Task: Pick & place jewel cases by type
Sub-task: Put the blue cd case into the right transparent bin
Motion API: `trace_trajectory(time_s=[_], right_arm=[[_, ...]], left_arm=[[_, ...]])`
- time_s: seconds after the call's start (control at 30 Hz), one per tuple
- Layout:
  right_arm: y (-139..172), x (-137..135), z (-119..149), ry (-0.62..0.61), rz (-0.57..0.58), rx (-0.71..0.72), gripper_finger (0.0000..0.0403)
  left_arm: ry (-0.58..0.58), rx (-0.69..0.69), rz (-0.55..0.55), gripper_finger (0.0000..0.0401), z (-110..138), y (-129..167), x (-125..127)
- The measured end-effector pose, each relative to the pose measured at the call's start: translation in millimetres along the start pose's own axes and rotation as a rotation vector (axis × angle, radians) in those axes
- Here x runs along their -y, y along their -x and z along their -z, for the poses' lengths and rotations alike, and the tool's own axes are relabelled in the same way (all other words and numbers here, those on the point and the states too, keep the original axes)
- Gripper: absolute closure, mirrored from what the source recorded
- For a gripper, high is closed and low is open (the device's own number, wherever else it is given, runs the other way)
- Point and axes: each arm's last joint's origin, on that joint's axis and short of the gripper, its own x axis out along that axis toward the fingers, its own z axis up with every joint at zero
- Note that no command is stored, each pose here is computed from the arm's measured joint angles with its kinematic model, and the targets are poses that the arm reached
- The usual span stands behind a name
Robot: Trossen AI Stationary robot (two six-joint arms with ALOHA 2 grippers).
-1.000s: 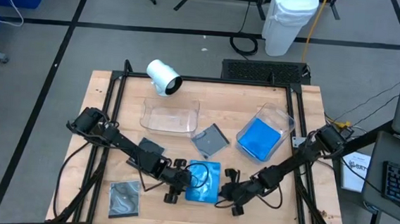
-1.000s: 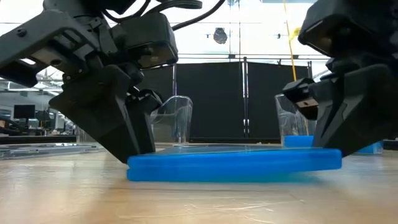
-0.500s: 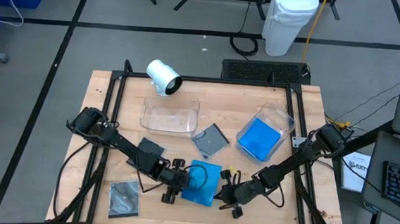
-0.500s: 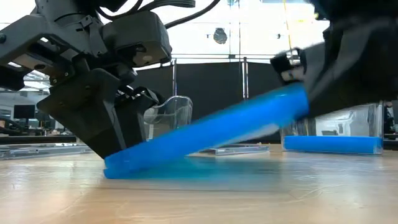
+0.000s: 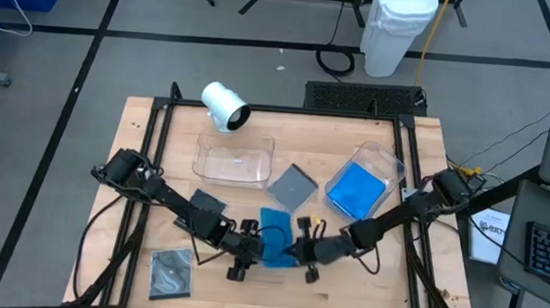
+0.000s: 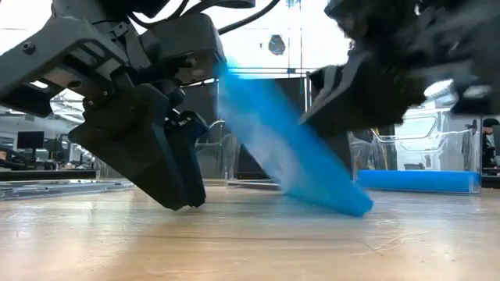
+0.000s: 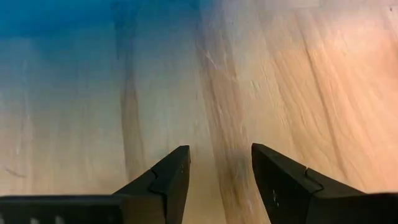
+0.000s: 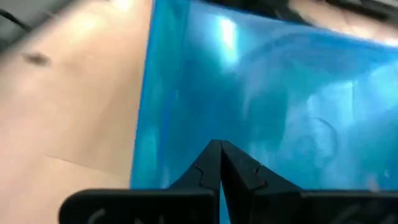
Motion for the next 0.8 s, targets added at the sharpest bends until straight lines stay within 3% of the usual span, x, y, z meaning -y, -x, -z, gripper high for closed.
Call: trace_trajectory(time_s=[0.4,0.67,0.8], right_arm=[[0.8,-3.0,-0.2,-0.016,-0.029,0.000,0.0403],[15.1,-6.8,18.7,-0.176,-0.008,-0.253,0.0403],[28.2,-12.5,18.8,-0.229,-0.006,-0.311,0.0403]], left_arm=[[-0.017,-0.006,-0.001,0.0222,0.2,0.2,-1.0],[-0.021,-0.064,-0.026,0.0222,4.5,1.7,-5.0],[-0.018,-0.069,-0.031,0.0222,4.5,1.7,-7.2]])
